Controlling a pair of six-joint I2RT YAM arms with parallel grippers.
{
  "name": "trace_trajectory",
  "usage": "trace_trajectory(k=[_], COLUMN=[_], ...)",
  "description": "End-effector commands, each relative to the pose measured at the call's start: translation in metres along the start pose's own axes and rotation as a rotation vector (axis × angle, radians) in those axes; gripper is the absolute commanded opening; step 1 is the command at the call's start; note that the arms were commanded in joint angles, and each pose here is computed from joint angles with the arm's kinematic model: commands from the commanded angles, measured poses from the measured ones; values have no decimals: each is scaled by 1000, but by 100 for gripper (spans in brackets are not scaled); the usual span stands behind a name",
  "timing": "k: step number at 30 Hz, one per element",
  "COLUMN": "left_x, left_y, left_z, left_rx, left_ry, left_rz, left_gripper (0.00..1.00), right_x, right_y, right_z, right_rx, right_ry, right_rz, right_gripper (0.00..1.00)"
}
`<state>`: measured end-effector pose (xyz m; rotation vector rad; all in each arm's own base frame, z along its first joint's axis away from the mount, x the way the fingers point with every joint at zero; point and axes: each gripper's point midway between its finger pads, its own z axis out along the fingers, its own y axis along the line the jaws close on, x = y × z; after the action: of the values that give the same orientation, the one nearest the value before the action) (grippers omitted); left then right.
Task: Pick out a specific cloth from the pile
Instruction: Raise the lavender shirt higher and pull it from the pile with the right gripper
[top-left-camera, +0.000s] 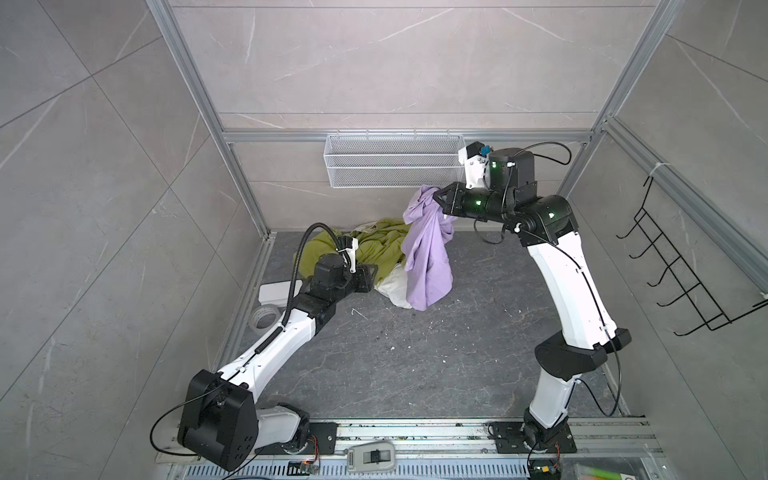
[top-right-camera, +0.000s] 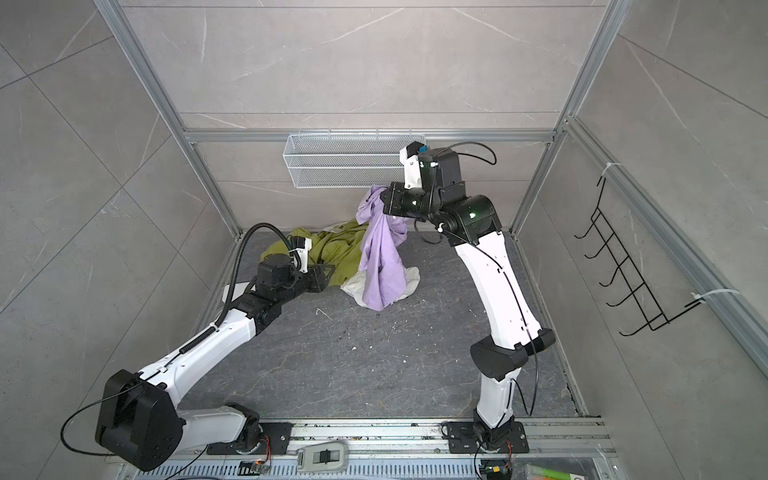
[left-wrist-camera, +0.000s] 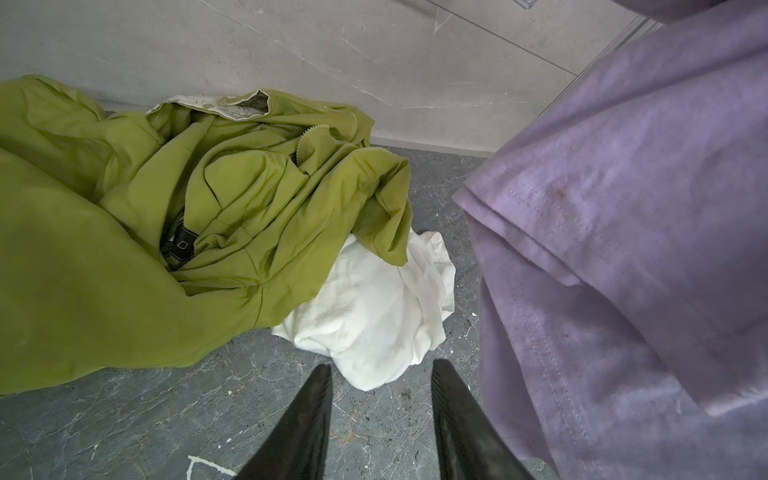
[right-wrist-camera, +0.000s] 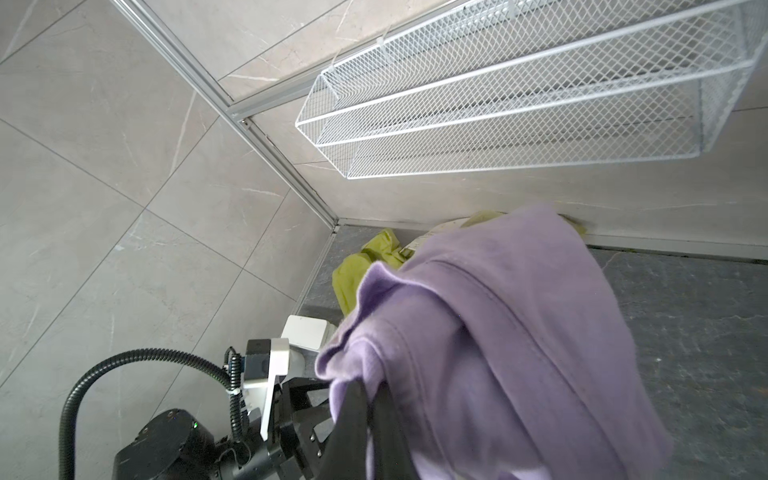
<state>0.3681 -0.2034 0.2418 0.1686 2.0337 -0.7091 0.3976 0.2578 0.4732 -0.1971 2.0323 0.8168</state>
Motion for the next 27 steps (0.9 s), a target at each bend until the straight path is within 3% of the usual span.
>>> trace_trajectory(k=[1,18,27], left_x=[-9,-12,-4], left_y=[-5,-5,3], left_z=[-12,-35,-43], left_rx=[5,-18,-53], left_ry=[-43,-80,-67], left_rz=[31,45,-5], left_gripper=[47,55,57], right_x=[-3,64,110], right_y=[29,61,63], right_z=[-25,-82,-93], right_rx=[-124,-374,-487], right_ry=[-23,124,211], right_rz=[-44,-134,-120], right_gripper=[0,0,0])
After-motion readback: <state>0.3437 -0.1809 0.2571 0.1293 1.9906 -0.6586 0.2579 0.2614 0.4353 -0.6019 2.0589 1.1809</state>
